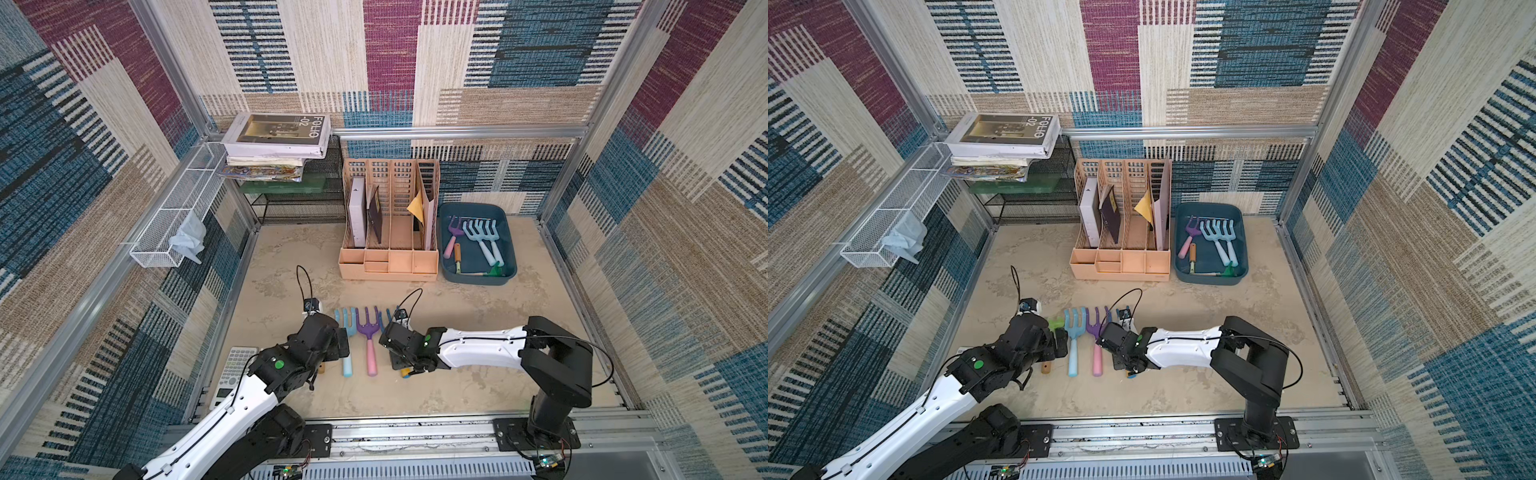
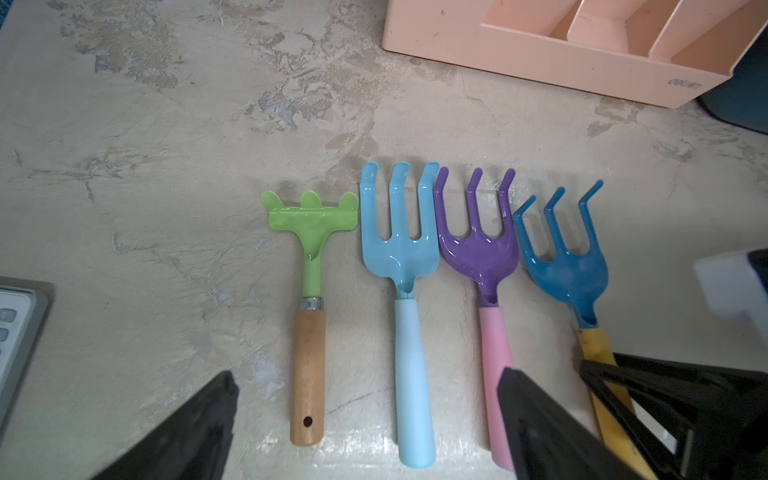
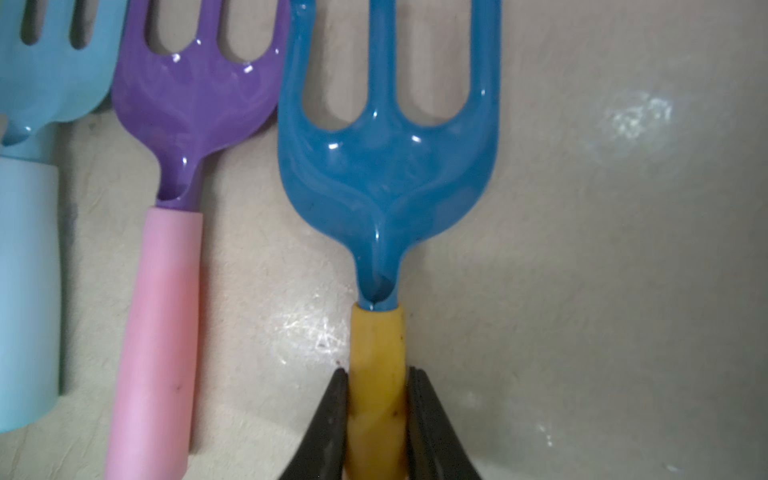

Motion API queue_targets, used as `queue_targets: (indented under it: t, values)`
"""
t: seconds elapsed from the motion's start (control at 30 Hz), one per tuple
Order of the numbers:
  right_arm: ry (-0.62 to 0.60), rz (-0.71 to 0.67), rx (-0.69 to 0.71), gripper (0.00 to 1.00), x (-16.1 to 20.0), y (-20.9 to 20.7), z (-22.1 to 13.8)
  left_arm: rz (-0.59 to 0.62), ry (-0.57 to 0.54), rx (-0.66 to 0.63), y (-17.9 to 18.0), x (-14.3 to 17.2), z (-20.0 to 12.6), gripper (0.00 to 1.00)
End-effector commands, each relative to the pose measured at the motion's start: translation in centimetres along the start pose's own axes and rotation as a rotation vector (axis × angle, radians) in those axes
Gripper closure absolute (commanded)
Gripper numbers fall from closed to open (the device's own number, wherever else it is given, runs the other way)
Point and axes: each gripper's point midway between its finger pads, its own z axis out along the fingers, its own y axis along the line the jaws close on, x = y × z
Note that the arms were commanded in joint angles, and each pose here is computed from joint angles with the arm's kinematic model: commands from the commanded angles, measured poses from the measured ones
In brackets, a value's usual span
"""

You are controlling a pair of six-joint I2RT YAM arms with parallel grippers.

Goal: Take the hand rake out of the storage box
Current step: Place the rake at the center of the board.

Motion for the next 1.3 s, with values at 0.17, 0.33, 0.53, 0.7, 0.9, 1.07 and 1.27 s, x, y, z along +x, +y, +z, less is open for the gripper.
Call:
queue_targets:
  t: [0.17, 0.33, 0.53, 0.7, 0.9, 1.07, 1.27]
  values:
    - [0.001, 0.040, 0.049, 0.94, 0.2, -0.9, 0.5, -0.001, -0.007, 0.005, -0.2, -0.2, 0.2, 0.00]
    - [-0.004, 0.054, 0.054, 0.90, -0.1, -1.3, 0.8, -0.002, -0.008, 0.008, -0.3, -0.3, 0.2, 0.00]
    - [-0.016, 0.053, 0.021, 0.43, -0.5, -1.0, 0.5, 0.002, -0.002, 0.025, -0.6, -0.2, 0.2, 0.00]
    - [-0.080, 0.041, -0.017, 0.19, -2.8, -0.9, -1.8, 0.009, 0.008, 0.037, -1.0, -0.1, 0.5, 0.00]
    - [-0.264, 0.087, 0.025, 0.04, -10.6, -6.8, -7.6, 0.010, 0.023, 0.140, -3.2, -0.2, 0.7, 0.01]
    - [-0.332, 0.170, 0.177, 0.04, -17.6, -17.2, -9.3, -0.089, 0.040, 0.348, -8.2, -0.7, 1.3, 0.01]
    - [-0.297, 0.296, 0.216, 0.03, -22.7, -28.1, -6.7, 0.106, 0.080, 0.319, -14.6, -0.6, 1.7, 0.01]
